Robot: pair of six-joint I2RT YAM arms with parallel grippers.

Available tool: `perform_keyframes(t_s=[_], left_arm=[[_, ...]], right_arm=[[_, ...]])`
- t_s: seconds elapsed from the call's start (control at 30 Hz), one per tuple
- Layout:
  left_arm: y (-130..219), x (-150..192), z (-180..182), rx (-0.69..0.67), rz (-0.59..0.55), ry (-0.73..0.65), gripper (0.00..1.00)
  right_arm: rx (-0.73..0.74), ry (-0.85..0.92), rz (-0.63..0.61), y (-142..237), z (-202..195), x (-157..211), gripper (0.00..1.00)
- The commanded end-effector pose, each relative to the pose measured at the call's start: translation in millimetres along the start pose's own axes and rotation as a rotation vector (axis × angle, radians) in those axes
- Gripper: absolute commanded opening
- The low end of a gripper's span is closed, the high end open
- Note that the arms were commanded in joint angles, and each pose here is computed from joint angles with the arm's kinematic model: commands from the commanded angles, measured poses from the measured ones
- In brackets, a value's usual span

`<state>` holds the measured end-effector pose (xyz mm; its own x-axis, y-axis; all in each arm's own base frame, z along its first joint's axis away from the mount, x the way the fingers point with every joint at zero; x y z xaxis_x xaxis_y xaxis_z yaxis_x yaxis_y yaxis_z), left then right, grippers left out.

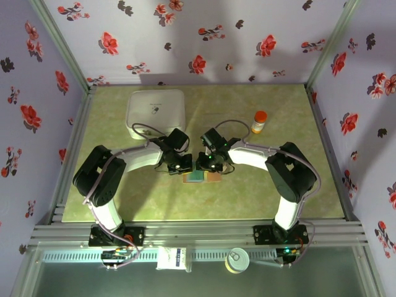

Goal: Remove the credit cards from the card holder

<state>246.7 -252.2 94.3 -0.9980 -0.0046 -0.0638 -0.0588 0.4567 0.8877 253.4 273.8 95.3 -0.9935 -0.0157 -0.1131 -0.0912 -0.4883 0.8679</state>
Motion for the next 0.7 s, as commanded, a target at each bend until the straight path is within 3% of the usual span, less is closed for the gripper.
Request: perform_keyframes(t_s=[0.0, 0.67], left_arm=[[-7, 8, 12, -0.056, 0.026, 0.014, 0.0], [1, 5, 6, -0.037, 0.002, 0.008, 0.0]], right_arm=[[0.085, -0.009, 0.016, -2, -14, 7, 0.24], [0.08, 0.019, -0.051, 19, -10, 5, 0.26]])
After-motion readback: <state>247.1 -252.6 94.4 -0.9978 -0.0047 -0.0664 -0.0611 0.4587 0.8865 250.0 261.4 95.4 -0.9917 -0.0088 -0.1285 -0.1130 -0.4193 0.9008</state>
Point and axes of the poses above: each hand's point on the last joint's axis, 136 mm out from that joint toward the fingers, its own y axis back along the fingers, its own z axis along the line the jaws close on, x = y × z, the point moved 7 cm from there along y, back along the fingers
